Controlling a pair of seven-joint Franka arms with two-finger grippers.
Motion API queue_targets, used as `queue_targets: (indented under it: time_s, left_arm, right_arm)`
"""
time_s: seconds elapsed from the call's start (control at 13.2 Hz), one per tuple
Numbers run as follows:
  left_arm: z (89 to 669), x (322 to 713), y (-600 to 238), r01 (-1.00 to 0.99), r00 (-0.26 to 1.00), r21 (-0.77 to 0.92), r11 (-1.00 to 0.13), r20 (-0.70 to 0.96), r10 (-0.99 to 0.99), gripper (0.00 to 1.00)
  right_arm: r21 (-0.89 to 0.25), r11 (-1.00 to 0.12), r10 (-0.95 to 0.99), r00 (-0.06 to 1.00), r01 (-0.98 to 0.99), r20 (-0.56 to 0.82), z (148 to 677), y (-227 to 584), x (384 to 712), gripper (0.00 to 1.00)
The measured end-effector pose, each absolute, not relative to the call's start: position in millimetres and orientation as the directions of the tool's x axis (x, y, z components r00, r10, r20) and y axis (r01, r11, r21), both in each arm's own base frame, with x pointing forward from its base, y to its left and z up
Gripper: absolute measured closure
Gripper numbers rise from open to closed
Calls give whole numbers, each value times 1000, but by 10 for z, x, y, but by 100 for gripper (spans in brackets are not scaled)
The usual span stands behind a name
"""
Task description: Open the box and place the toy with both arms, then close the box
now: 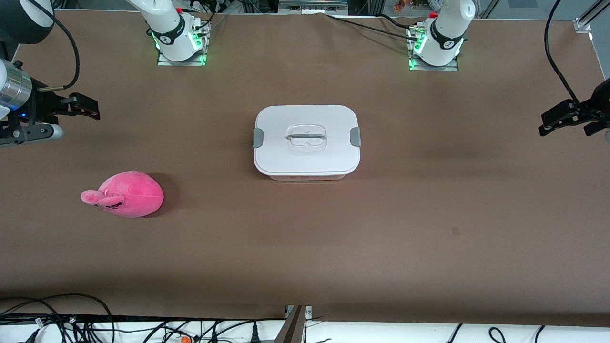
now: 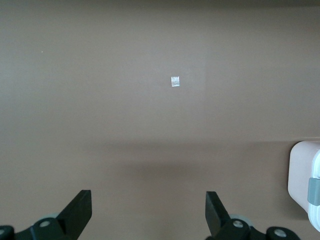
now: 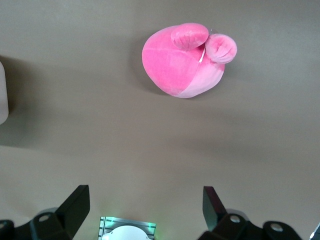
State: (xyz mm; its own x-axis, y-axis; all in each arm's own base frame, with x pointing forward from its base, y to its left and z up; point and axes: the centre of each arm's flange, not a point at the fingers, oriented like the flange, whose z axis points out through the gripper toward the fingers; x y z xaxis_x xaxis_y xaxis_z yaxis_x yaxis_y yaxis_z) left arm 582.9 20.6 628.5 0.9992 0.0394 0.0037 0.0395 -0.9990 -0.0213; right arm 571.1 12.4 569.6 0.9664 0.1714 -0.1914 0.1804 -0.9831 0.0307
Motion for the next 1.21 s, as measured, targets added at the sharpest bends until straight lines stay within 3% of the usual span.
queue_targets:
  time_s: [1.21]
  left_arm:
    - [6328,5824,113,23,1000,-21,-1000,13,22,0]
  right_arm:
    - [29,-988,142,969,151,-204,5661,-45,5695,0]
